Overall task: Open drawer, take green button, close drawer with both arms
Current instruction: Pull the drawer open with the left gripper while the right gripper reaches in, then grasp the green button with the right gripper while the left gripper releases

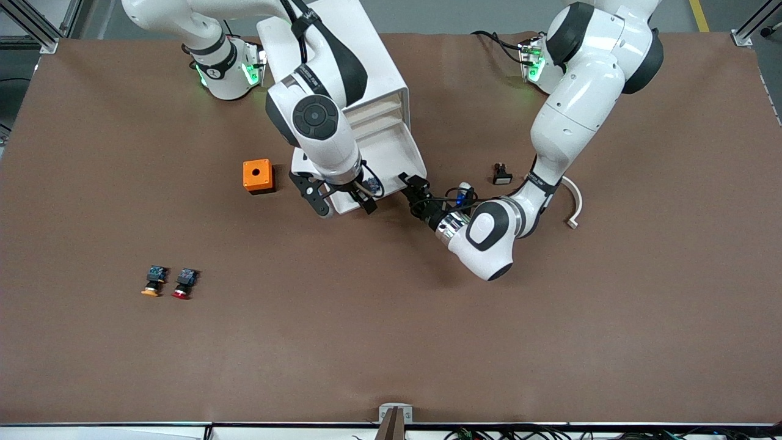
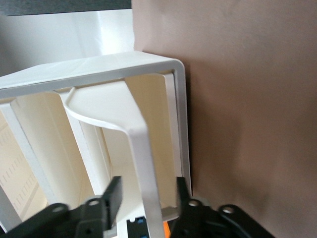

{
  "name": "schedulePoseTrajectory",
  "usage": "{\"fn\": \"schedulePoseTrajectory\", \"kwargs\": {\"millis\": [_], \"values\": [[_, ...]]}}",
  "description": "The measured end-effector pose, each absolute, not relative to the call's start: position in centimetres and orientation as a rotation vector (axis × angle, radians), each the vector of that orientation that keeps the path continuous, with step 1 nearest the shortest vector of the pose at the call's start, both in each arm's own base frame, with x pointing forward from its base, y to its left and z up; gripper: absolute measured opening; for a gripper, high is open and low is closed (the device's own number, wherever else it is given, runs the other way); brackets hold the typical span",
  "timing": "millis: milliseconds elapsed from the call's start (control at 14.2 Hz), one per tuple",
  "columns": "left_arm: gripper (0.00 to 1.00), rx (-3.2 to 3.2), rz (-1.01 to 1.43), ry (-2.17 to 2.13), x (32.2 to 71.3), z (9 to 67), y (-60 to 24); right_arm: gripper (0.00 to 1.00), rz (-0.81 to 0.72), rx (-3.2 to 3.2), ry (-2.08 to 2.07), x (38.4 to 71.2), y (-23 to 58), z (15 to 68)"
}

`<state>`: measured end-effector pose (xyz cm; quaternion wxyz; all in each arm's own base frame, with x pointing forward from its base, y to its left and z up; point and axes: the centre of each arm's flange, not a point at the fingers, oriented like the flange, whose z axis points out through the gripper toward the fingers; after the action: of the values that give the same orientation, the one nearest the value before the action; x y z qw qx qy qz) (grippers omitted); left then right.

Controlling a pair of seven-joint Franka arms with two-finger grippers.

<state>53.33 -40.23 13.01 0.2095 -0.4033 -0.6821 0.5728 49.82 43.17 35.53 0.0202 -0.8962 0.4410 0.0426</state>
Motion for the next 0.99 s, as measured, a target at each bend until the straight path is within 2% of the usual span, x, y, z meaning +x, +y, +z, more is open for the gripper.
{"fn": "schedulePoseTrajectory", "kwargs": {"millis": [282,706,847,918,988], "values": [[0.99,-1.290,1.681,-1.900,55.2,14.1,-39.4,1.00,0.114,-2.782,1.348,47.0,44.5,32.2],[1.00,-1.710,1.776,-1.895,59.7,17.8,-36.3,0.99,0.099,-2.785,1.324,45.0,44.9,29.8],[1.00,-1.876,1.757,-1.855,60.4,18.5,-35.6,0.95,0.100,-2.789,1.327,44.9,44.7,29.4],[1.00,-1.956,1.743,-1.842,60.9,18.7,-34.9,0.90,0.102,-2.791,1.329,44.8,44.6,29.3],[1.00,-2.048,1.710,-1.828,61.7,19.0,-34.0,0.90,0.103,-2.792,1.330,44.8,44.6,29.2]]}}
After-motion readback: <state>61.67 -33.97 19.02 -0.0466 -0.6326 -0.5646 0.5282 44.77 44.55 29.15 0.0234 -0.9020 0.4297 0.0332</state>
